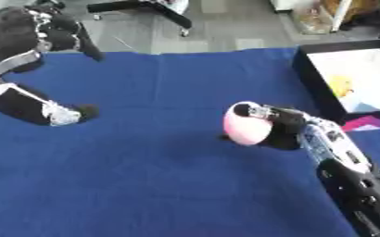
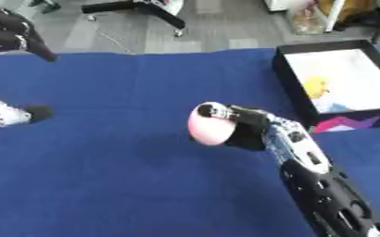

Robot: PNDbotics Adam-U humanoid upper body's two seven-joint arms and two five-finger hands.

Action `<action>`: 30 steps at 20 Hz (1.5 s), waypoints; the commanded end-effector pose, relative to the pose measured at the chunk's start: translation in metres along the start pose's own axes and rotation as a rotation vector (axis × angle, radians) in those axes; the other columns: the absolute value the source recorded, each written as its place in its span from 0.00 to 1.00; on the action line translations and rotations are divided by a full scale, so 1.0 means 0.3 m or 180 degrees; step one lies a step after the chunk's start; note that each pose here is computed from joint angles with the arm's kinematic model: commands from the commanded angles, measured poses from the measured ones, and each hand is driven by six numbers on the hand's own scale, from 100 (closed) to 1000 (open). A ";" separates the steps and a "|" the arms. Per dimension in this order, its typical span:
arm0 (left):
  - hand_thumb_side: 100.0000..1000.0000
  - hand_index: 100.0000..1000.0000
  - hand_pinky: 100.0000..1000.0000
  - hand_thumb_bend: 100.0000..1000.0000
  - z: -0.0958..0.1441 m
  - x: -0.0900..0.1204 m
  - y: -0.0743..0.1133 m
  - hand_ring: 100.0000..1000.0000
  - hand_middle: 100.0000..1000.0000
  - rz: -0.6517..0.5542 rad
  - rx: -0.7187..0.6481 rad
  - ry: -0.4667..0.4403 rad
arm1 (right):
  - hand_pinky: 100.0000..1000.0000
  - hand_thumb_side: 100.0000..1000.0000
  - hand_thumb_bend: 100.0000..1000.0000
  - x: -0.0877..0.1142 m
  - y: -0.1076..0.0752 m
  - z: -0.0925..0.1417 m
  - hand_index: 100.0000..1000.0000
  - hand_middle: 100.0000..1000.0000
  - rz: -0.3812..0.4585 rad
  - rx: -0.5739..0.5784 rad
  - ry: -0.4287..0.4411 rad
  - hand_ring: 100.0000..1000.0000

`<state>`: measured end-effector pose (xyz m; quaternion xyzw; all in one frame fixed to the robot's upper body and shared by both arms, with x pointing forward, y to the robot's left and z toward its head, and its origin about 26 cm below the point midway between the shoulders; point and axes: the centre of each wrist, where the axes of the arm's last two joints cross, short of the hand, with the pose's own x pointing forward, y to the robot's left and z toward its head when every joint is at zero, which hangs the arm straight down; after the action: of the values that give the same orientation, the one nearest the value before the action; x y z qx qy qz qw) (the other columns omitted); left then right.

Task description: Pick up the objects with one hand, pass them to the other hand, and then place them into the box on the other side of the table.

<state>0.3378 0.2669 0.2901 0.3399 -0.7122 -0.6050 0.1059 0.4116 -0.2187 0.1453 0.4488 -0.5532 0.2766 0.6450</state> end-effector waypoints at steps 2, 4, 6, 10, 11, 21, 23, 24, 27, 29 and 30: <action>0.39 0.70 0.77 0.39 0.044 -0.048 0.034 0.55 0.52 -0.0093 0.0087 0.0254 | 0.99 0.22 0.00 0.112 -0.050 0.079 0.00 0.15 0.0044 -0.0428 -0.0407 0.58; 0.39 0.70 0.77 0.39 0.058 -0.058 0.025 0.55 0.52 -0.0067 0.0089 0.0327 | 0.99 0.22 0.00 0.152 -0.084 0.122 0.00 0.15 0.0032 -0.0760 -0.0595 0.59; 0.37 0.70 0.76 0.39 0.071 -0.063 0.016 0.55 0.52 -0.0042 0.0080 0.0383 | 0.99 0.60 0.00 0.196 -0.126 0.173 0.00 0.15 0.0021 -0.1148 -0.0769 0.59; 0.41 0.70 0.76 0.37 0.095 -0.067 0.005 0.55 0.52 -0.0018 0.0055 0.0460 | 1.00 0.21 0.00 0.283 -0.210 0.294 0.00 0.14 0.0022 -0.1942 -0.1094 0.60; 0.41 0.70 0.76 0.37 0.101 -0.067 0.003 0.55 0.52 -0.0012 0.0057 0.0478 | 1.00 0.21 0.00 0.306 -0.229 0.327 0.00 0.14 0.0044 -0.2125 -0.1167 0.61; 0.40 0.70 0.76 0.36 0.161 -0.071 0.000 0.54 0.52 0.0044 0.0144 0.0695 | 1.00 0.35 0.00 0.441 -0.342 0.627 0.00 0.08 0.1723 -0.3563 -0.1028 0.77; 0.41 0.70 0.76 0.36 0.163 -0.069 -0.001 0.54 0.52 0.0058 0.0149 0.0703 | 1.00 0.36 0.00 0.422 -0.360 0.659 0.00 0.09 0.2277 -0.3644 -0.0732 0.79; 0.41 0.70 0.76 0.36 0.164 -0.068 -0.001 0.54 0.52 0.0063 0.0150 0.0702 | 1.00 0.36 0.00 0.408 -0.369 0.672 0.01 0.10 0.2583 -0.3656 -0.0558 0.79; 0.41 0.70 0.76 0.35 0.163 -0.065 -0.002 0.54 0.52 0.0072 0.0155 0.0697 | 1.00 0.28 0.00 0.361 -0.389 0.700 0.05 0.15 0.3477 -0.3584 -0.0003 0.79; 0.41 0.70 0.76 0.35 0.164 -0.064 -0.003 0.54 0.52 0.0079 0.0159 0.0705 | 0.94 0.18 0.00 0.331 -0.401 0.710 0.15 0.23 0.4083 -0.3454 0.0397 0.78; 0.41 0.70 0.76 0.35 0.165 -0.063 -0.004 0.54 0.52 0.0084 0.0160 0.0709 | 0.92 0.14 0.00 0.317 -0.405 0.712 0.34 0.29 0.4353 -0.3397 0.0579 0.79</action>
<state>0.3288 0.3129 0.2691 0.3833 -0.7187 -0.5464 0.1948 0.4436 -0.4605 0.1838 -0.3213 -0.7204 0.3011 0.5359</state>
